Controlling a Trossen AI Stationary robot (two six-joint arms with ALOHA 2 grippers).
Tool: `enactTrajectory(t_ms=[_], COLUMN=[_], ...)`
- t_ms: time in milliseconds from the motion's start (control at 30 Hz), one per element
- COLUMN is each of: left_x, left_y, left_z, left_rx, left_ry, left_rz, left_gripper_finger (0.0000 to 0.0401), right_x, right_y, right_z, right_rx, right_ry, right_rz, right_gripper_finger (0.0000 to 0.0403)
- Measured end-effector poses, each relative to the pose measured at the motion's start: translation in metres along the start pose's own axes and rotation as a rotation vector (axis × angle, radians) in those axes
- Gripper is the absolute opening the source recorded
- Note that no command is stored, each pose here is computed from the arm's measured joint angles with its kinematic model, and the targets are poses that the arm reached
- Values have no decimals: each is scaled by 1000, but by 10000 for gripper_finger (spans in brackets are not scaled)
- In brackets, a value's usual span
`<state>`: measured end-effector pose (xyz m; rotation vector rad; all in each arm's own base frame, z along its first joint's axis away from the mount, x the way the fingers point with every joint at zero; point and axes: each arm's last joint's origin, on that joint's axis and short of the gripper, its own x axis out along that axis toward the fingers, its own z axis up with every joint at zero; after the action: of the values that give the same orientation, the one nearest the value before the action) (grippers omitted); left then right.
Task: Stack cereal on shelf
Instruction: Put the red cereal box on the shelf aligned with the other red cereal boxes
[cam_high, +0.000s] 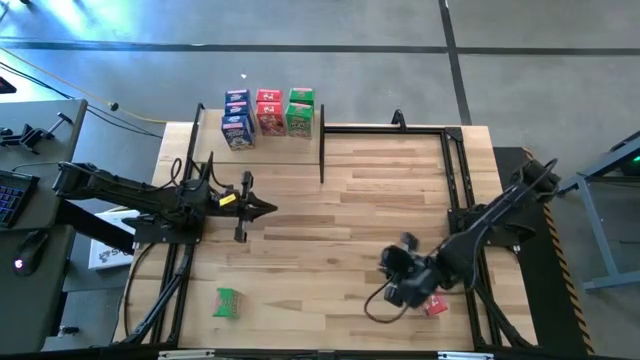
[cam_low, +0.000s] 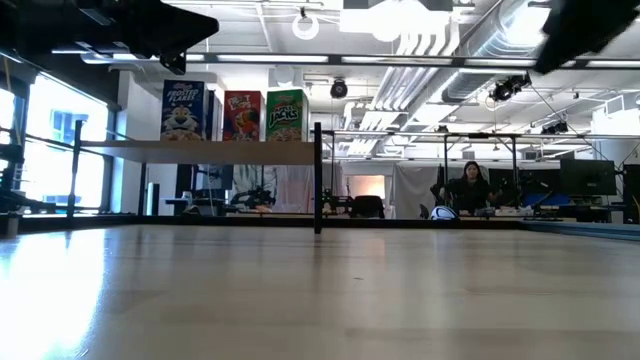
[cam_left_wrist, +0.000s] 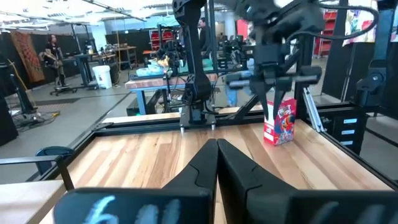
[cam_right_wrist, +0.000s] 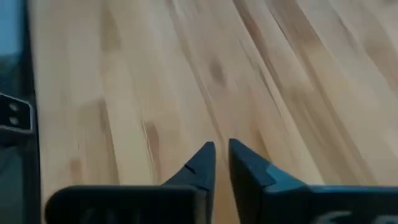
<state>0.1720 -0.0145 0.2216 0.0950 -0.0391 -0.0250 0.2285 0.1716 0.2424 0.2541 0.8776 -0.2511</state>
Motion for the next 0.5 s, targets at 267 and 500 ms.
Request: enactTrajectory(t_ms=[267, 500], left_x=[0, 0], left_y=[0, 0], left_z=[0, -1], left_rx=[0, 3], left_ry=[3, 7], left_rz=[-1, -1], left_gripper_finger=[1, 1], right_x=[-38, -45], right_y=[30, 56], right_z=[-9, -21], right_rx=[317, 509], right_ry=[410, 631], right_rz=[-213, -364], right_gripper_finger=[152, 271])
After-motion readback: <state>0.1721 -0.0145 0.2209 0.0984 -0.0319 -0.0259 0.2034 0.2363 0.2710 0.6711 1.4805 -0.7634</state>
